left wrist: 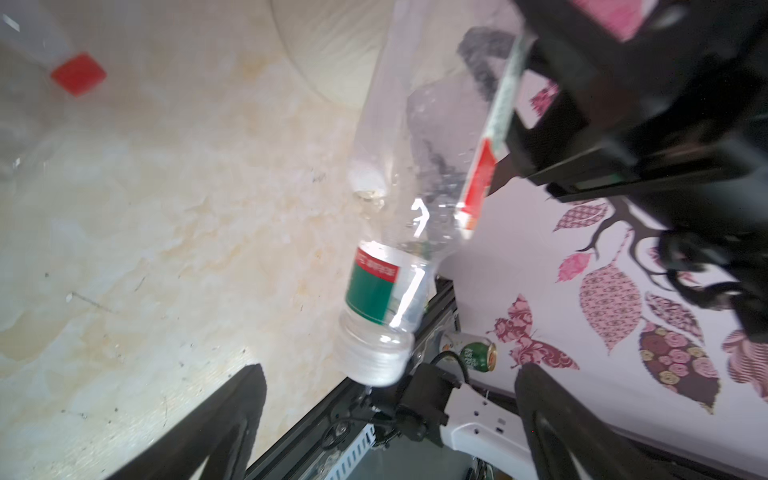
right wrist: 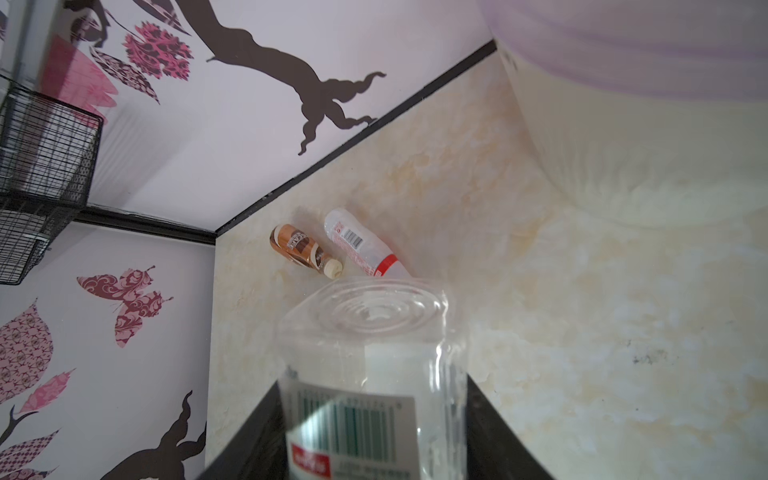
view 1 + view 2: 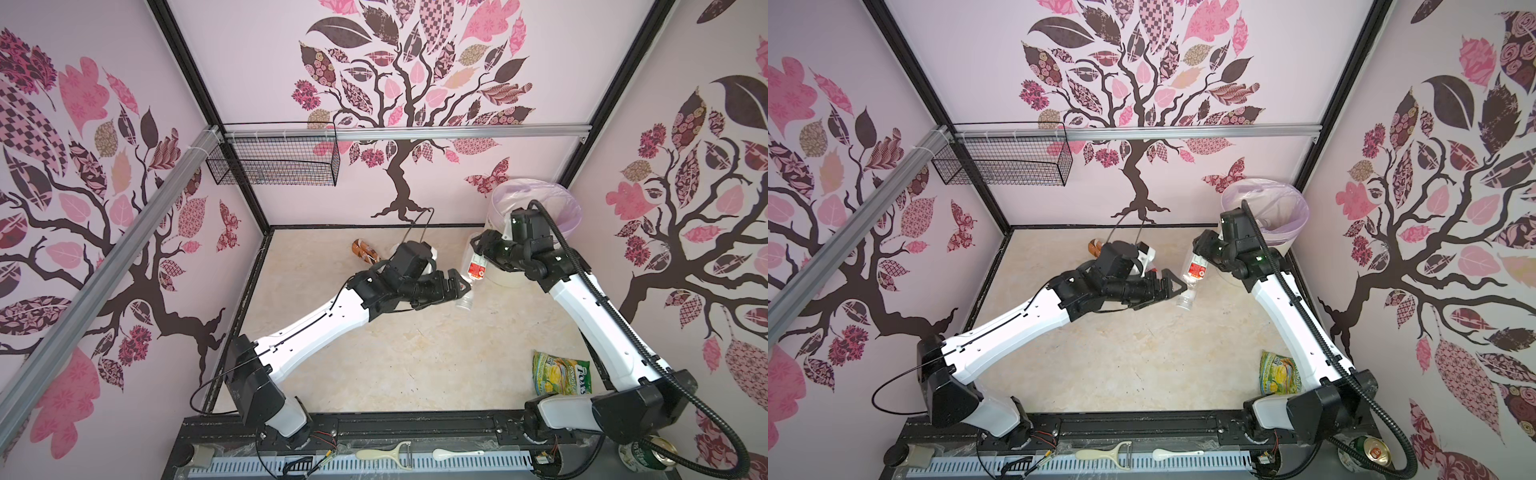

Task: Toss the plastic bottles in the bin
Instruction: 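Carry the red-labelled bottle over the bin with right gripper and release, then move right gripper back over the plain clear bottle near the pile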

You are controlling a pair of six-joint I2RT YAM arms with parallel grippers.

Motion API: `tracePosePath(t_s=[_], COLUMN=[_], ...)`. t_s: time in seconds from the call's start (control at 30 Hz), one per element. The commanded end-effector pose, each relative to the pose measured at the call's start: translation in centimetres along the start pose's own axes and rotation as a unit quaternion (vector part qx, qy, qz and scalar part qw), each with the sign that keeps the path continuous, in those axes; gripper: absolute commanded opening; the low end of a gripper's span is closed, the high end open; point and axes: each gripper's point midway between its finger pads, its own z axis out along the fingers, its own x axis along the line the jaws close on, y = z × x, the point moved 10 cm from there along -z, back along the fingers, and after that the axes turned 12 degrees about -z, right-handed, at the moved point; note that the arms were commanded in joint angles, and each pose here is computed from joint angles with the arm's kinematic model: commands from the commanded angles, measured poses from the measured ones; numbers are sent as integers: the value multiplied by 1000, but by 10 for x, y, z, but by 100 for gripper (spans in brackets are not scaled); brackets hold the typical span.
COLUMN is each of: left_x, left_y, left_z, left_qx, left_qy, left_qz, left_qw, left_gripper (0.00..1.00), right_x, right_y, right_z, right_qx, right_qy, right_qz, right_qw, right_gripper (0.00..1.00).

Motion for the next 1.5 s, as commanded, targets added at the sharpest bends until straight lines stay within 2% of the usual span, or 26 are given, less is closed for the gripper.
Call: tracePosePath(t_s=[0.0,0.13,0.2,0.37,0.47,0.57,0.63,0.7,0.9,0.93,1.0,1.07,1.1,1.3,1.47], left_x=[-36,-51,-55,-65,-65,-62,-60,-54,-28,-25,-19,-13,-10,7,14], left_y=[11,18,21,28,32,34,36,40,53,54,57,57,57,59,62], left_z=[-45,-61,-62,-63,-62,-60,-60,-60,-63,-64,-66,-67,-67,-53,-40], left_qx=[-58,-94,-99,-93,-89,-85,-81,-78,-88,-86,-82,-80,-79,-71,-62], left_qy=[-36,-70,-74,-78,-82,-86,-85,-80,-71,-70,-61,-48,-43,-29,-27], left_qz=[25,21,24,42,37,31,31,25,-7,-11,-15,-14,-14,-34,-59], left_qw=[997,993,992,992,992,992,993,993,994,994,995,996,996,996,996], left_gripper=[98,98,98,98,98,98,98,98,98,98,98,98,98,98,98], right_x=[10,21,26,33,30,27,24,18,-19,-30,-42,-43,-42,-32,-28], right_y=[41,87,108,154,173,187,193,198,193,191,191,193,194,198,193], right_z=[-24,-64,-87,-143,-166,-170,-159,-135,-5,17,39,36,30,-8,-26], right_qx=[-84,-209,-273,-410,-459,-483,-484,-468,-353,-327,-292,-284,-289,-331,-342], right_qy=[-47,-93,-120,-191,-218,-233,-242,-252,-289,-299,-328,-348,-349,-337,-298], right_qz=[-60,-110,-129,-150,-138,-130,-131,-137,-157,-155,-147,-129,-120,-117,-80], right_qw=[994,967,946,879,850,834,831,836,876,883,887,884,883,874,887], right_gripper=[53,53,53,51,51,51,51,51,56,59,78,97,99,99,99])
